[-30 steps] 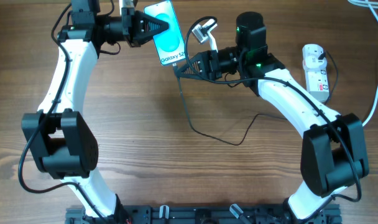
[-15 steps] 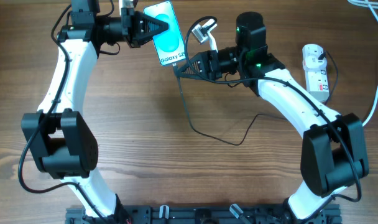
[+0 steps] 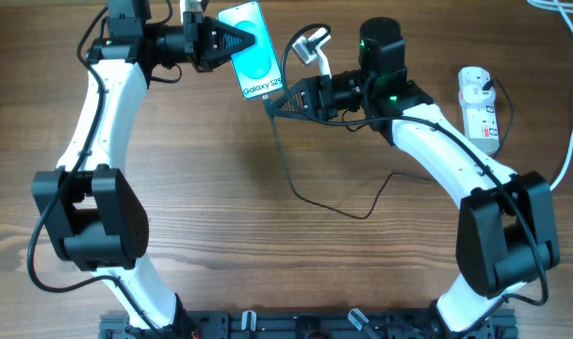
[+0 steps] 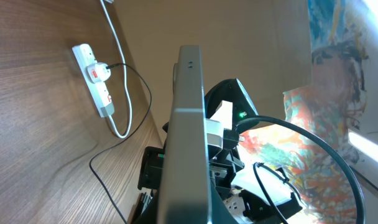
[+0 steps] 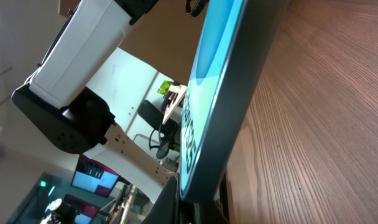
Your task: Plug charger to phone and switch on socket
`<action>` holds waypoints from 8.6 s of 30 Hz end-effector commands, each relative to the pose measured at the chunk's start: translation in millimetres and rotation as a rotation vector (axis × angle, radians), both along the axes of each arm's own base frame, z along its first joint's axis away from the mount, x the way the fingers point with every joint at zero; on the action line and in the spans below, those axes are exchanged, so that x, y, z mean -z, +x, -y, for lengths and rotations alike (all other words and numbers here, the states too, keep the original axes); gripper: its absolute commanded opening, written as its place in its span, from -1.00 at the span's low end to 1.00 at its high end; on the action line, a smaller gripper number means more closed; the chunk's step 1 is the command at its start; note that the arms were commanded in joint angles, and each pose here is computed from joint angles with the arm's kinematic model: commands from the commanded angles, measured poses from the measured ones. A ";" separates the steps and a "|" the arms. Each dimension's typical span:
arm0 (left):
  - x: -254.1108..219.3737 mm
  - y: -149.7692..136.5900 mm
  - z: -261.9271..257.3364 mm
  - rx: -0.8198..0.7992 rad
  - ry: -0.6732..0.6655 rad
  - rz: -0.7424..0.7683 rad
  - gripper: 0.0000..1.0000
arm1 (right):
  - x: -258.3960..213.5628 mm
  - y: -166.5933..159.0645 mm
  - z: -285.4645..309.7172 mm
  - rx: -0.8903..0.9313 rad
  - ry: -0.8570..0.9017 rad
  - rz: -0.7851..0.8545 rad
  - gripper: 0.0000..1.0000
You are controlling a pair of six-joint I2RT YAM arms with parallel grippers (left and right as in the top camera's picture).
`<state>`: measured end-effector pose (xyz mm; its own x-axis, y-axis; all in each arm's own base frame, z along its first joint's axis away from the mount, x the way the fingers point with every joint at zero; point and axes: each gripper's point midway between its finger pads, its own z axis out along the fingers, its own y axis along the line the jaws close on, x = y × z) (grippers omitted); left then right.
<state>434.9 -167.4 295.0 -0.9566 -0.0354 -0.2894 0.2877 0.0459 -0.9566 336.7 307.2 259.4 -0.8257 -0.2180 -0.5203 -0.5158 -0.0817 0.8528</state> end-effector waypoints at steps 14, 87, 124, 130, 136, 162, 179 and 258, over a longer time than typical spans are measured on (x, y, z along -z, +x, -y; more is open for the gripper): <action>-20.2 -17.9 16.5 0.081 -0.037 0.062 -0.92 | 0.1 12.1 6.7 0.034 0.003 -0.001 -0.91; 163.5 -31.1 22.8 -0.013 0.640 -0.188 -0.92 | 47.3 56.1 85.4 0.618 -0.410 -0.053 0.99; 266.6 -2.5 11.0 -0.083 0.765 -0.334 -0.92 | 33.7 16.7 157.1 0.921 -0.738 -0.042 0.99; 271.1 -5.9 10.1 -0.081 0.770 -0.343 -0.92 | 33.8 16.6 157.1 0.920 -0.738 -0.043 0.99; 282.6 -13.6 8.6 -0.075 0.777 -0.361 -0.92 | 35.1 15.4 157.3 0.908 -0.748 -0.027 1.00; 153.5 16.6 -38.4 -0.266 0.805 -0.188 -0.58 | -4.4 9.6 158.1 0.866 -0.734 0.176 0.11; -19.7 -33.8 -41.0 -0.418 0.715 0.192 1.00 | -71.3 -0.7 427.9 1.519 -0.839 -0.003 -0.92; -19.8 -33.9 -41.0 -0.418 0.715 0.192 1.00 | 252.9 118.1 467.2 1.256 -0.917 -0.470 -0.91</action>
<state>402.7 -125.5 311.8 -0.8442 -0.1317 -0.5196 0.2493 0.7616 -0.5981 455.6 -170.2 22.8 -0.7121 0.6468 -0.2730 0.4754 0.7305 0.4903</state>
